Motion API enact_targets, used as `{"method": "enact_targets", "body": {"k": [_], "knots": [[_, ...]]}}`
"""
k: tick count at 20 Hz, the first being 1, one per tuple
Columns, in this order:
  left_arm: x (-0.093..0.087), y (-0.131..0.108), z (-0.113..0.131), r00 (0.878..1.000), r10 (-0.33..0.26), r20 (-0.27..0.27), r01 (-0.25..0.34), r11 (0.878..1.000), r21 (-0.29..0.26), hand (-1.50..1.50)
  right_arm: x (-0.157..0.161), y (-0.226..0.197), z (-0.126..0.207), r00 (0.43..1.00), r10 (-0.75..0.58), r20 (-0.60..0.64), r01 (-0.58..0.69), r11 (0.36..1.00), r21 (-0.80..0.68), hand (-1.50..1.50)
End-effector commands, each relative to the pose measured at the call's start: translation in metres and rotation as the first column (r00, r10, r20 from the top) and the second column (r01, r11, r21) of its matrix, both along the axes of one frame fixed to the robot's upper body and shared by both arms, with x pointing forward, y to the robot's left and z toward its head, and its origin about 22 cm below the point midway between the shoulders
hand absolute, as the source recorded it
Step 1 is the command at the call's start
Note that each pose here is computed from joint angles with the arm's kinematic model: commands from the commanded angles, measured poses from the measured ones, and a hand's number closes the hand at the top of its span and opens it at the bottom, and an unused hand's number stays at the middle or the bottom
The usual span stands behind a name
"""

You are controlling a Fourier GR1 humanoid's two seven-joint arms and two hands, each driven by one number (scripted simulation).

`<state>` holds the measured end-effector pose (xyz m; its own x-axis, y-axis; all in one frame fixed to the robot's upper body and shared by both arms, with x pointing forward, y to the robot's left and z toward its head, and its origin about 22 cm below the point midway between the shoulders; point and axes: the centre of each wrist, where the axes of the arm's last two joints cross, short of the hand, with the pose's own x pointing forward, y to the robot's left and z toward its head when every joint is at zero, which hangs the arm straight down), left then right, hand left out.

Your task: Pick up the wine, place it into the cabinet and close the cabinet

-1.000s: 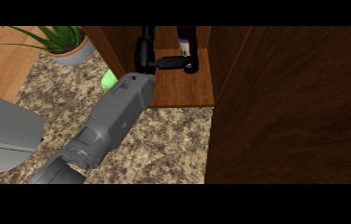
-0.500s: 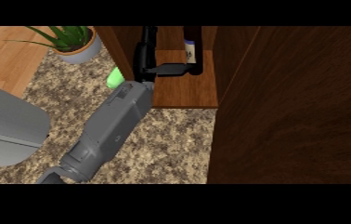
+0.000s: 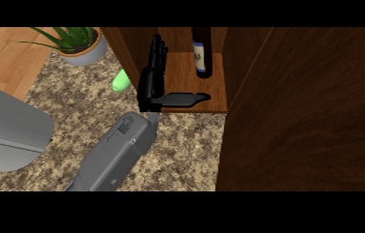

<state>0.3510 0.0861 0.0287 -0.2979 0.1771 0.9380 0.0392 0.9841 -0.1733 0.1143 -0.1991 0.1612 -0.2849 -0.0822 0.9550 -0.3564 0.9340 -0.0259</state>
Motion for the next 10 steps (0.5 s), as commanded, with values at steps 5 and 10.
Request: {"method": "enact_targets", "body": {"k": [5, 10], "knots": [[-0.064, 0.016, 0.007, 1.0, -0.022, 0.018, 0.023, 0.999, -0.048, -1.5, -0.036, -0.014, 0.038, 0.998, 0.022, 0.061, -0.022, 1.0, -0.002, -1.5], [-0.105, 0.023, -0.003, 0.999, -0.027, 0.025, 0.028, 0.997, -0.071, -1.5, -0.042, -0.013, 0.042, 0.996, 0.031, 0.079, -0.03, 1.0, -0.008, -1.5]]}}
